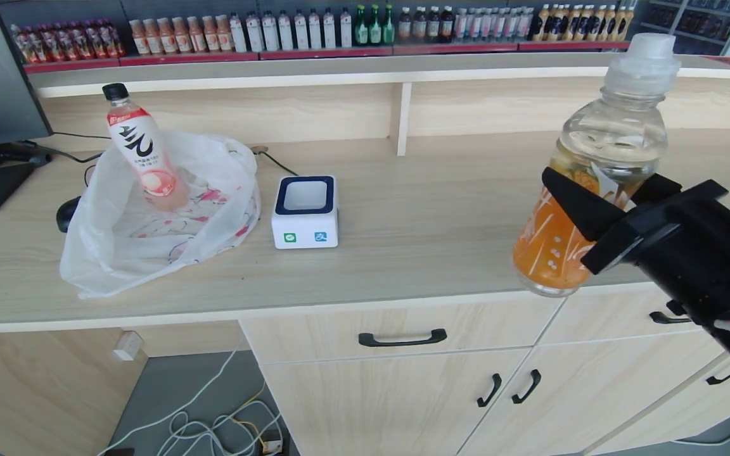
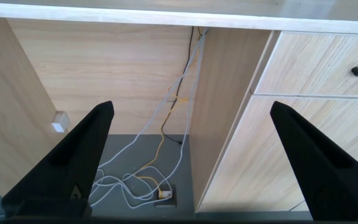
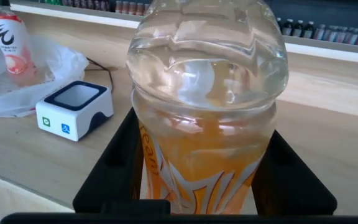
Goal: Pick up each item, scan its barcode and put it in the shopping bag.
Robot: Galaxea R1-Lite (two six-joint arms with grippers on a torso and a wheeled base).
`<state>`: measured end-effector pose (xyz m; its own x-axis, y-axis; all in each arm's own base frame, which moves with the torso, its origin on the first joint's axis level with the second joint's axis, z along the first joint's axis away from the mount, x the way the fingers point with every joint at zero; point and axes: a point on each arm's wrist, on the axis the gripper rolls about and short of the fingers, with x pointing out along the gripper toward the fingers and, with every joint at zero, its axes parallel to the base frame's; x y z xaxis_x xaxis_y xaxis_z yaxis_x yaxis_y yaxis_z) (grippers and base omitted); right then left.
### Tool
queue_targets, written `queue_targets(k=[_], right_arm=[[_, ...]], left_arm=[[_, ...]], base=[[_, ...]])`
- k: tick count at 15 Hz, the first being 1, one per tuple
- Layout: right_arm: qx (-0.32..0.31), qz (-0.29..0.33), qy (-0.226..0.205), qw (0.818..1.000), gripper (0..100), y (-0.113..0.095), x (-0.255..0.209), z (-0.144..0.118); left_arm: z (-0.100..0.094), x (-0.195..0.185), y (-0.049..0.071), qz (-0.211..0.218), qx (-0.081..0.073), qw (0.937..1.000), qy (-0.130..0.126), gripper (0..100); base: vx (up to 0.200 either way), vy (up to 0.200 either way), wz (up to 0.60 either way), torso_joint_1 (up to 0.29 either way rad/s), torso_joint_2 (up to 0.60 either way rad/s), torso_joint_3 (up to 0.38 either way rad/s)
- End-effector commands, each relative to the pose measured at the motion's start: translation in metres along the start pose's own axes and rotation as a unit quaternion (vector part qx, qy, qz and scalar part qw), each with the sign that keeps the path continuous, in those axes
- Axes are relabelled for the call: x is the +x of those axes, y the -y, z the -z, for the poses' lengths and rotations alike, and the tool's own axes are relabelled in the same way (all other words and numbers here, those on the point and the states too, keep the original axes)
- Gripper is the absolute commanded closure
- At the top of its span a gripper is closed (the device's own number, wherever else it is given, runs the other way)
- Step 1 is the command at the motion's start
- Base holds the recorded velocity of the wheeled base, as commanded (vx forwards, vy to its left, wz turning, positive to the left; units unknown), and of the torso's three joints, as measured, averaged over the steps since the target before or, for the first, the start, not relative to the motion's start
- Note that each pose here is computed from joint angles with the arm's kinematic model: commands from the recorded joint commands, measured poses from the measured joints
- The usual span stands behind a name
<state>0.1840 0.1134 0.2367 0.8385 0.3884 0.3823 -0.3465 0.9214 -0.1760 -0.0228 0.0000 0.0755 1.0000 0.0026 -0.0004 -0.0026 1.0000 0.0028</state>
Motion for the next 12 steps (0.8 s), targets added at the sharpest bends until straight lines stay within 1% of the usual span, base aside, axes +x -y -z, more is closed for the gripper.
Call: queue_targets(k=[1,4,8,9,10,12], right_arm=[[0.000,-0.005,0.002,1.000,100,0.004,-0.038,-0.007],[0.001,-0.007,-0.001,1.000,100,0.007,-0.058,-0.007],[0.001,-0.016,0.001,1.000,100,0.005,-0.063,-0.008],[-0.010,-0.019,-0.002,1.000,100,0.004,-0.067,-0.006],[-0.020,-0.025,-0.004,0.999,100,0.003,-0.070,-0.005],[-0.039,-0.062,-0.010,0.997,100,-0.008,-0.077,-0.002]], left_arm=[[0.000,0.000,0.000,0.000,0.000,1.0000,0.000,0],[0.000,0.000,0.000,0.000,0.000,1.0000,0.000,0],[0.000,0.000,0.000,0.000,0.000,1.0000,0.000,0],[0.000,0.000,0.000,0.000,0.000,1.0000,0.000,0],[0.000,0.000,0.000,0.000,0.000,1.0000,0.000,0],[0.000,0.000,0.000,0.000,0.000,1.0000,0.000,0]], base=[[0.000,0.000,0.00,0.000,0.00,0.000],[0.000,0.000,0.00,0.000,0.00,0.000],[0.000,0.000,0.00,0.000,0.00,0.000],[0.000,0.000,0.00,0.000,0.00,0.000],[0.000,0.000,0.00,0.000,0.00,0.000],[0.000,0.000,0.00,0.000,0.00,0.000]])
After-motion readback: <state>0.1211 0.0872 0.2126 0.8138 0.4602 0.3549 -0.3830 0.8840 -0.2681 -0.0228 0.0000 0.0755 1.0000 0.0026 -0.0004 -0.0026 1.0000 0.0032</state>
